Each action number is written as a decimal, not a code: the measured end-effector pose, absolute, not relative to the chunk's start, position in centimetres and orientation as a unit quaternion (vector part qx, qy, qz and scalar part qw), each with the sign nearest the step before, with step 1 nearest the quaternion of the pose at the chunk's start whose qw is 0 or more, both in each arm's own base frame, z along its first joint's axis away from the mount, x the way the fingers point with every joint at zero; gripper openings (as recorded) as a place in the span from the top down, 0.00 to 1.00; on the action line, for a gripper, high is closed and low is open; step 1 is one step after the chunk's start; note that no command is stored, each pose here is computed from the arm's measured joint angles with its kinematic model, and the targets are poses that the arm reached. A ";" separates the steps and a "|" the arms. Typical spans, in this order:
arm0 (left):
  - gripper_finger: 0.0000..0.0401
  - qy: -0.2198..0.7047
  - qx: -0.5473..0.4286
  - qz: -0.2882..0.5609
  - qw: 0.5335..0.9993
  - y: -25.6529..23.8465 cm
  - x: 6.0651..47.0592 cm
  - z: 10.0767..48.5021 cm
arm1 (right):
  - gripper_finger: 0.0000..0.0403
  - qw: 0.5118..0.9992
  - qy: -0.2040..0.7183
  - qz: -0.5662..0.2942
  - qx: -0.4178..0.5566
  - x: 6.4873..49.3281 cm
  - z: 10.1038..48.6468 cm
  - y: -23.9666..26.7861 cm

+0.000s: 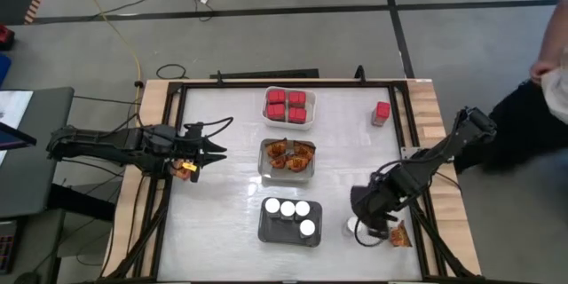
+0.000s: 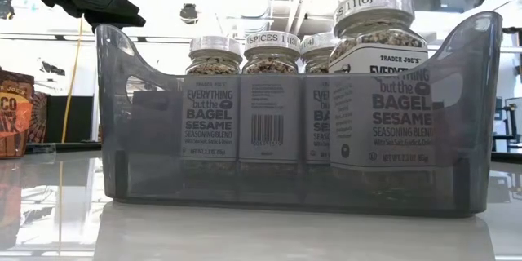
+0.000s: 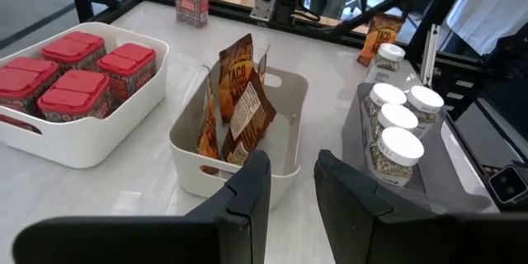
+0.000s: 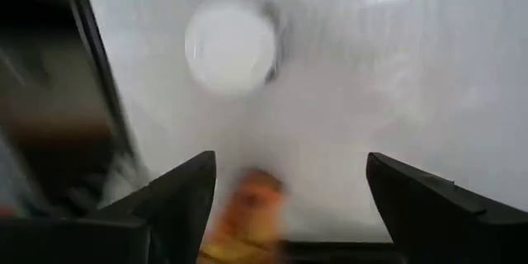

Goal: Sort spices by type
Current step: Put the white seasoning bottle into the black bin

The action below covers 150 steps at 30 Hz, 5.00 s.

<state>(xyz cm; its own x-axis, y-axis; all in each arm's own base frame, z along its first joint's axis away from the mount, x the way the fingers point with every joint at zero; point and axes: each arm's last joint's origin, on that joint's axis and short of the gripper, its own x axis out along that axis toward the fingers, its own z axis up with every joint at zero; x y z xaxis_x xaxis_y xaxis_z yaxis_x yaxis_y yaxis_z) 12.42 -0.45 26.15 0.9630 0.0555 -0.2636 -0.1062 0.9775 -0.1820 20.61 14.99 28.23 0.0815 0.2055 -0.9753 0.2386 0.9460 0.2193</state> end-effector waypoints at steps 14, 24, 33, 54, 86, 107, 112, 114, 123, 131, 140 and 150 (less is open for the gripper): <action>0.78 0.133 -0.100 0.042 0.985 -0.5 12.4 26.1 | 0.17 0.721 0.623 0.217 -0.212 19.9 25.0 13.7; 0.78 0.134 -0.100 0.042 0.985 -0.5 12.4 26.1 | 0.17 0.719 0.528 0.320 -0.320 20.0 23.0 14.0; 0.78 0.134 -0.100 0.042 0.985 -0.4 12.4 26.1 | 0.17 0.719 0.506 0.337 -0.338 21.5 22.6 15.1; 0.78 0.159 -0.131 0.050 0.977 -0.4 12.2 25.6 | 0.18 0.666 0.500 0.410 -0.372 23.8 21.4 19.0; 0.78 0.155 -0.163 0.055 0.973 -0.4 12.3 25.6 | 0.45 0.821 0.563 0.084 -0.049 27.7 31.0 16.0; 0.78 0.157 -0.159 0.054 0.973 -0.4 12.2 25.6 | 0.45 0.903 0.415 0.026 0.106 37.9 32.0 17.1; 0.78 0.165 -0.157 0.055 0.972 -0.4 12.2 25.4 | 0.45 0.887 0.448 0.030 0.109 40.4 30.2 19.0; 0.78 0.167 -0.157 0.056 0.972 -0.4 12.2 25.4 | 0.45 0.871 0.480 0.028 0.105 41.0 29.1 19.6; 0.78 0.166 -0.162 0.057 0.971 -0.4 12.2 25.4 | 0.45 0.824 0.552 -0.018 0.129 42.5 25.6 21.0; 0.78 0.166 -0.162 0.057 0.971 -0.4 12.2 25.4 | 0.45 0.798 0.586 -0.049 0.128 42.5 23.6 21.0; 0.78 0.163 -0.163 0.056 0.971 -0.4 12.2 25.5 | 0.45 0.778 0.614 -0.057 0.123 42.6 21.8 21.1; 0.78 0.162 -0.163 0.056 0.972 -0.4 12.2 25.5 | 0.13 0.774 0.615 -0.067 0.135 42.6 21.9 21.1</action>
<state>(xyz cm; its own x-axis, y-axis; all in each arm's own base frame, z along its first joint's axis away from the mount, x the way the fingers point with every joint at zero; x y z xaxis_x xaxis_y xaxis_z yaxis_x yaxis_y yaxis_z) 12.19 -0.44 25.48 0.9410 0.0559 -0.3338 -0.1617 0.9407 -0.2983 42.56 21.06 21.92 0.2349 0.0624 -0.9700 0.2695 0.9546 0.1266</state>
